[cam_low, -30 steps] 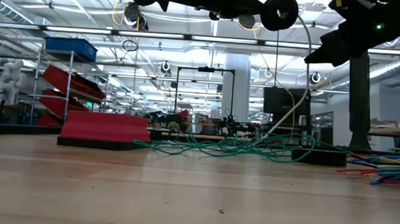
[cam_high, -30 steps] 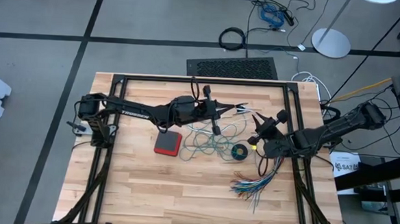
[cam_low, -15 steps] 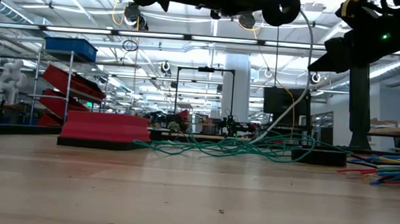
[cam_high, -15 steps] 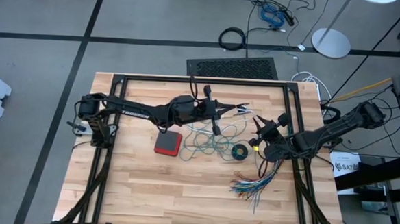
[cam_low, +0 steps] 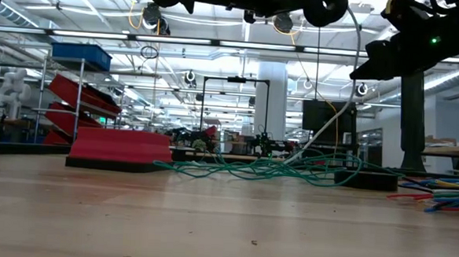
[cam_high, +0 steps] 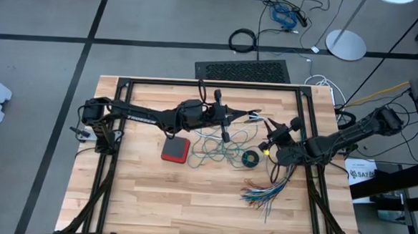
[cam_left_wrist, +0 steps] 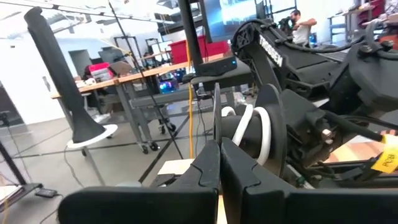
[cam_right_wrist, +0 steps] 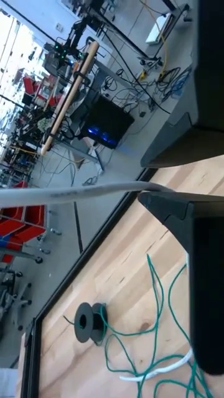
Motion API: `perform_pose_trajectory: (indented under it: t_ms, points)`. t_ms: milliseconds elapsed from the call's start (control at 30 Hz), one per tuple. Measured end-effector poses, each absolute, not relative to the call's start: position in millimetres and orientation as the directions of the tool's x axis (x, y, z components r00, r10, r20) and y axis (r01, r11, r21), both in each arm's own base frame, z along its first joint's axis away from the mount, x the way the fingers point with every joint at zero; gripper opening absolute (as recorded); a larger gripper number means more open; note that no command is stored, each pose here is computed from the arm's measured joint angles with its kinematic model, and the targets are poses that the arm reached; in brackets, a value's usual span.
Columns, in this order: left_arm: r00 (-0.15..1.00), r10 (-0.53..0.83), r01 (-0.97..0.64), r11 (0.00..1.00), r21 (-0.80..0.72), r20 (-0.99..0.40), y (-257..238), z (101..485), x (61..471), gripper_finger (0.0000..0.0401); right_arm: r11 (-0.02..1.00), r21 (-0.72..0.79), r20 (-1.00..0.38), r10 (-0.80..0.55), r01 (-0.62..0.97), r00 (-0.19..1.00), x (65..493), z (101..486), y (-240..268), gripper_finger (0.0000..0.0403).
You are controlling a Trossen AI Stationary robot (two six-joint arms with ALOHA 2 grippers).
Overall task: Coiling cords
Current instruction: Coil the white wire cable on the spool
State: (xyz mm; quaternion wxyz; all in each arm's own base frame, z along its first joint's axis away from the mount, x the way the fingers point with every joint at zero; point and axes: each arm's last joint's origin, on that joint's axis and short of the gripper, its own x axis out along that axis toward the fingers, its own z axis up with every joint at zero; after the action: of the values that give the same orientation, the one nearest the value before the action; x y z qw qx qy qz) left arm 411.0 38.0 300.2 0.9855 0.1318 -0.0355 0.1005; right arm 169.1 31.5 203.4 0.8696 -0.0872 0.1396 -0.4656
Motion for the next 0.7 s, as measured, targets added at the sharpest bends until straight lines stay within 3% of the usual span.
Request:
perform_pose_trajectory:
  t_ms: [100,267,700]
  points:
    - [0.977,0.189,-0.208,0.945,0.253,0.096,38,300,411,0.0000,0.563,-0.275,-0.177,-0.826,0.779,0.535,170,203,30,0.0053]
    - [0.977,0.189,-0.208,0.945,0.252,0.097,38,300,411,0.0000,0.577,-0.257,-0.184,-0.817,0.775,0.546,171,203,30,0.0007]
    - [0.962,0.236,-0.264,0.934,0.241,0.138,41,304,410,0.0000,0.592,-0.129,-0.167,-0.804,0.796,0.571,209,195,24,0.0001]
